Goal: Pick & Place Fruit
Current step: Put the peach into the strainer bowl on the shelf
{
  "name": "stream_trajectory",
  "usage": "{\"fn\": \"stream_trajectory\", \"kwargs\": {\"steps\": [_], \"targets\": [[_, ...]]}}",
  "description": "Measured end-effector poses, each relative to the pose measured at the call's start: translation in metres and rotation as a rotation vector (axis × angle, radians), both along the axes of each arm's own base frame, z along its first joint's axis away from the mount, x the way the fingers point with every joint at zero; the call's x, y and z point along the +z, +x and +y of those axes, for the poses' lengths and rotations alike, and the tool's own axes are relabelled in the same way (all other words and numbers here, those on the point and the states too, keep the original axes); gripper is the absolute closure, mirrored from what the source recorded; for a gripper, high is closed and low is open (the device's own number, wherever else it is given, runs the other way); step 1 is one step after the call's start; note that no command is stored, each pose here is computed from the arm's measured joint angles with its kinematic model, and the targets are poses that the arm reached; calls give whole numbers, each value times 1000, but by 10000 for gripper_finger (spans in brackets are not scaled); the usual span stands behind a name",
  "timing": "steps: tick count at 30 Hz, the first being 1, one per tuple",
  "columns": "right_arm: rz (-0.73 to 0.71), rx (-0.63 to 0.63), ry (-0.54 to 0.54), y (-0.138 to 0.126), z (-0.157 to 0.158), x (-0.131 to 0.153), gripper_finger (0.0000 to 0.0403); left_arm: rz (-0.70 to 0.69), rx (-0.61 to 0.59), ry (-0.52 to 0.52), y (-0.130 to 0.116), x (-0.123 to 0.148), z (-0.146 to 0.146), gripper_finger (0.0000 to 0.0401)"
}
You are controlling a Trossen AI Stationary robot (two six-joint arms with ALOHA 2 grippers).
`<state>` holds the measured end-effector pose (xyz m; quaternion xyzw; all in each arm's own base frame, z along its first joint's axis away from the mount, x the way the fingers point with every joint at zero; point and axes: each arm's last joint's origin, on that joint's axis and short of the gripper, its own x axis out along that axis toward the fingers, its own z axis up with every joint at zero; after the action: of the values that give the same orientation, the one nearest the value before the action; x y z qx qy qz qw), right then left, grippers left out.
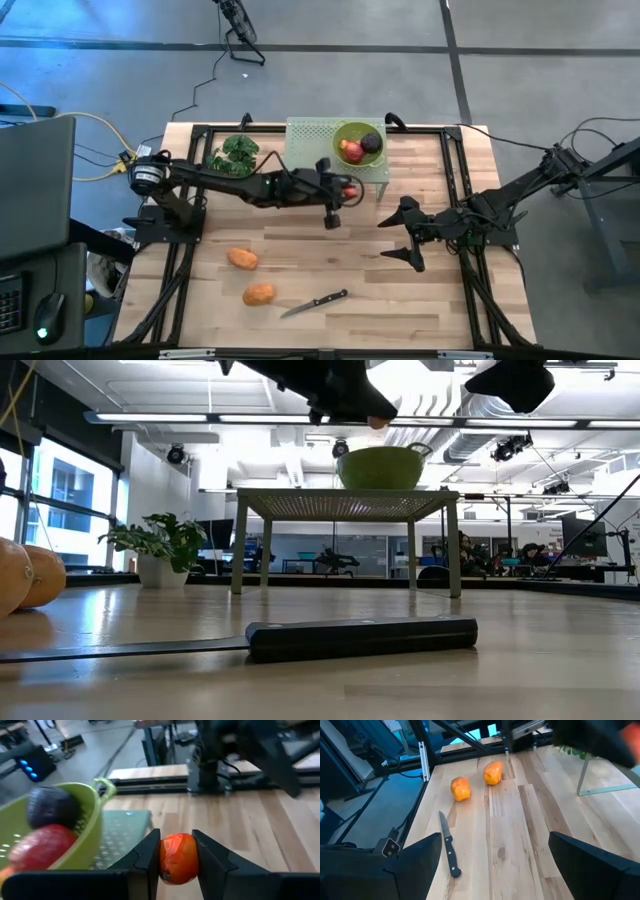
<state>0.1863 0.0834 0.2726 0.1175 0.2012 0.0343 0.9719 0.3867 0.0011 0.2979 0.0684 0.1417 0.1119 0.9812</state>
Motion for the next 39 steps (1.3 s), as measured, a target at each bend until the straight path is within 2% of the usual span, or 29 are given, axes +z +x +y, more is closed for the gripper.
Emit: {"fn": "stream_trajectory", "kwargs": {"steps": [9, 17, 23, 28, 31, 39], "targets": [[-6, 1, 0, 0, 0, 1, 41, -121, 63, 2, 2, 11, 26, 309], [-6, 1, -1, 0, 0, 1, 41, -217, 155, 13, -2, 21, 61, 309], [-5, 1, -1, 0, 0, 0, 41, -219, 243, 12, -8, 21, 94, 309], [-5, 1, -2, 0, 0, 0, 41, -212, 286, -55, -14, 17, 114, 309], [-5, 1, -2, 0, 0, 0, 41, -190, 288, -111, -16, 14, 119, 309], [-4, 4, -9, 0, 0, 0, 41, -92, 286, -132, -17, 4, 117, 309]]}}
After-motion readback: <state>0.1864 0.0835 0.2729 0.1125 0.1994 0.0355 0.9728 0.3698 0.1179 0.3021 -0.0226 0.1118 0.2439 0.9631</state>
